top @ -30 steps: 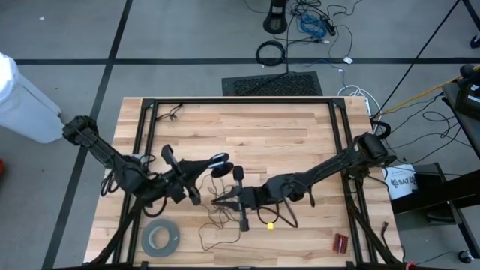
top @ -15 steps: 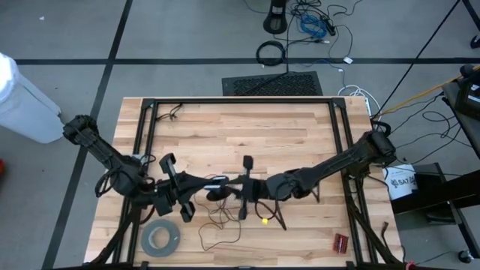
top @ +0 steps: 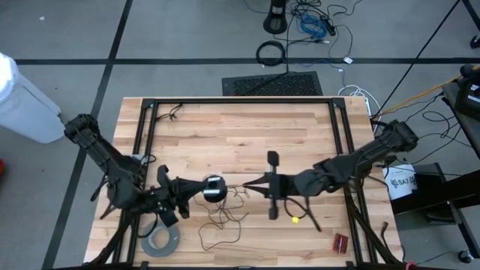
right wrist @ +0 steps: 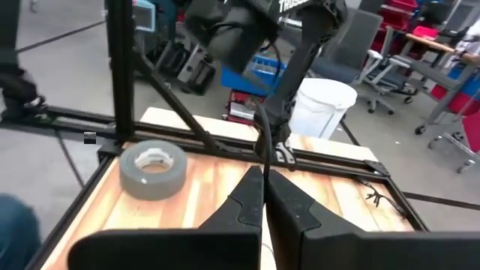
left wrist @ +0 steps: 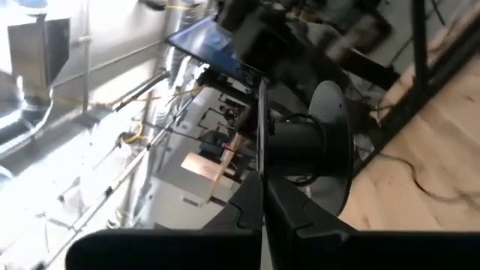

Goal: Coil cords
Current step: Uncoil the black wire from the spool

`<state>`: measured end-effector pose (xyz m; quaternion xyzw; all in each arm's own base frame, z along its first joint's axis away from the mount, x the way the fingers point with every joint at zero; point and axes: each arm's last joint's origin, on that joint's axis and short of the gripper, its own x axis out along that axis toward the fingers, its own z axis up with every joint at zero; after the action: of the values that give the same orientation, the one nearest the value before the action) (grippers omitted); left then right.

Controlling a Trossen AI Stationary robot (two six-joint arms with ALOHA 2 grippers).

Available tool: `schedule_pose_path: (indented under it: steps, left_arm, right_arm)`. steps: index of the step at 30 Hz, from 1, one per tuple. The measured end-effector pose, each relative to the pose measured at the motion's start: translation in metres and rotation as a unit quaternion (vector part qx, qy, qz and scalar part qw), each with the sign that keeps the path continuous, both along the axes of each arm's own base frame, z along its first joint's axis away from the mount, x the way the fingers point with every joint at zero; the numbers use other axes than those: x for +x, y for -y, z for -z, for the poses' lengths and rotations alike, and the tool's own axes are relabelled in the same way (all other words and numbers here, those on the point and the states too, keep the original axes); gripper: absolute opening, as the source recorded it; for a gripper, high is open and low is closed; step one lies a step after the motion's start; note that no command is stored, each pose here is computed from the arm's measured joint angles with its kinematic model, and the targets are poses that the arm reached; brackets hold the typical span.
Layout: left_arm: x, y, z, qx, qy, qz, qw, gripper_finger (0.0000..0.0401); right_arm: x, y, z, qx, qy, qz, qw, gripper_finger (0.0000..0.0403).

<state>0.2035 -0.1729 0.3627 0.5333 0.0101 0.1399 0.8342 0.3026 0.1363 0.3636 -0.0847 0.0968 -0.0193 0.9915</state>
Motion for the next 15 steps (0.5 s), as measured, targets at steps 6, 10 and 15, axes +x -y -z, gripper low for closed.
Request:
schedule_pose_path:
  steps: [6,10,15]
  left_arm:
    - [-0.006,0.007,0.001,0.004,-0.004,0.014,1.0,0.0001]
    - [-0.009,0.009,0.001,0.0,-0.008,0.0,1.0,0.0001]
    - [-0.01,0.005,0.002,-0.01,-0.021,-0.062,0.998,0.0001]
  right_arm:
    - [-0.024,-0.002,-0.013,-0.007,-0.005,-0.001,1.0,0.0]
    - [-0.031,-0.005,-0.018,-0.008,0.0,-0.012,1.0,0.0]
    - [-0.038,-0.008,-0.023,-0.021,0.008,-0.028,0.999,0.0]
